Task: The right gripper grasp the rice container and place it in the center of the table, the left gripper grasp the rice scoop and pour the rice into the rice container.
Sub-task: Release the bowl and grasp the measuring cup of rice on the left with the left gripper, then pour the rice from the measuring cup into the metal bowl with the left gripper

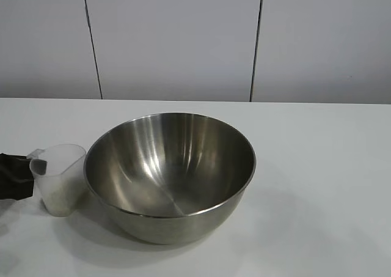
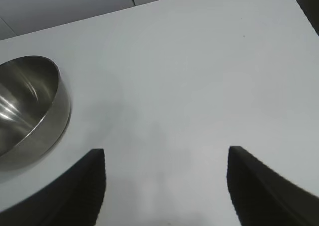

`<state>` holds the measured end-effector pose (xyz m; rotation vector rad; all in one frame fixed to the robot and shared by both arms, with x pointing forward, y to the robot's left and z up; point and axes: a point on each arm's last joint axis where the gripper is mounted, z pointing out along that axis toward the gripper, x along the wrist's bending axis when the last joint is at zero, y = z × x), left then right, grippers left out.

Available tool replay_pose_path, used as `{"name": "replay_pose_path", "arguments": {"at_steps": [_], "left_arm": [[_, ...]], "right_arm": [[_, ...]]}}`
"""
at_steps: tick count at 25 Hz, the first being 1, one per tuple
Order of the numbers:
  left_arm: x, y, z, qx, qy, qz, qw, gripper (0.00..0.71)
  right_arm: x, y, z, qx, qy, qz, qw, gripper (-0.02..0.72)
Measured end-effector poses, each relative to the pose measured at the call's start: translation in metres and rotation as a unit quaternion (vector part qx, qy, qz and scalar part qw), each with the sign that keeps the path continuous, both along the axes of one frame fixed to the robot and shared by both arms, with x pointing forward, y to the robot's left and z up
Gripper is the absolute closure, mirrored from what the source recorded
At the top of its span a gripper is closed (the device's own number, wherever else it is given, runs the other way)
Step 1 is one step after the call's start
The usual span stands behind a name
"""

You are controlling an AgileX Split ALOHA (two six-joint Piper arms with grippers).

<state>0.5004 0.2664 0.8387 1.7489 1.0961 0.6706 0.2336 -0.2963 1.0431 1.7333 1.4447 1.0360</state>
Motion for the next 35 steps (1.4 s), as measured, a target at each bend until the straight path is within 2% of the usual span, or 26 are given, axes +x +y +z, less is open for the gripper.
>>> {"name": "replay_pose_path", "arguments": {"at_steps": [3,9,15,20,23,28,33,35], "left_arm": [[0.0,0.0,0.0,0.0,0.0,-0.003,1.0,0.685],[0.001,0.0,0.008,-0.005,-0.008,0.001,1.0,0.702],[0.005,0.0,0.063,0.006,-0.1,-0.001,0.995,0.702],[-0.006,-0.004,0.109,0.066,-0.154,-0.046,0.985,0.702],[-0.01,-0.02,0.13,0.125,-0.164,-0.088,0.974,0.702],[-0.011,-0.063,0.151,0.236,-0.162,-0.156,0.945,0.702],[-0.007,-0.102,0.162,0.322,-0.158,-0.21,0.91,0.702],[-0.009,-0.115,0.164,0.354,-0.169,-0.239,0.888,0.702]], "right_arm": [[0.0,0.0,0.0,0.0,0.0,0.0,1.0,0.231],[0.0,0.0,0.0,0.0,0.0,0.0,1.0,0.231],[0.0,0.0,0.0,0.0,0.0,0.0,1.0,0.231],[0.0,0.0,0.0,0.0,0.0,0.0,1.0,0.231],[0.0,0.0,0.0,0.0,0.0,0.0,1.0,0.231],[0.0,0.0,0.0,0.0,0.0,0.0,1.0,0.231],[0.0,0.0,0.0,0.0,0.0,0.0,1.0,0.231],[0.0,0.0,0.0,0.0,0.0,0.0,1.0,0.231]]}}
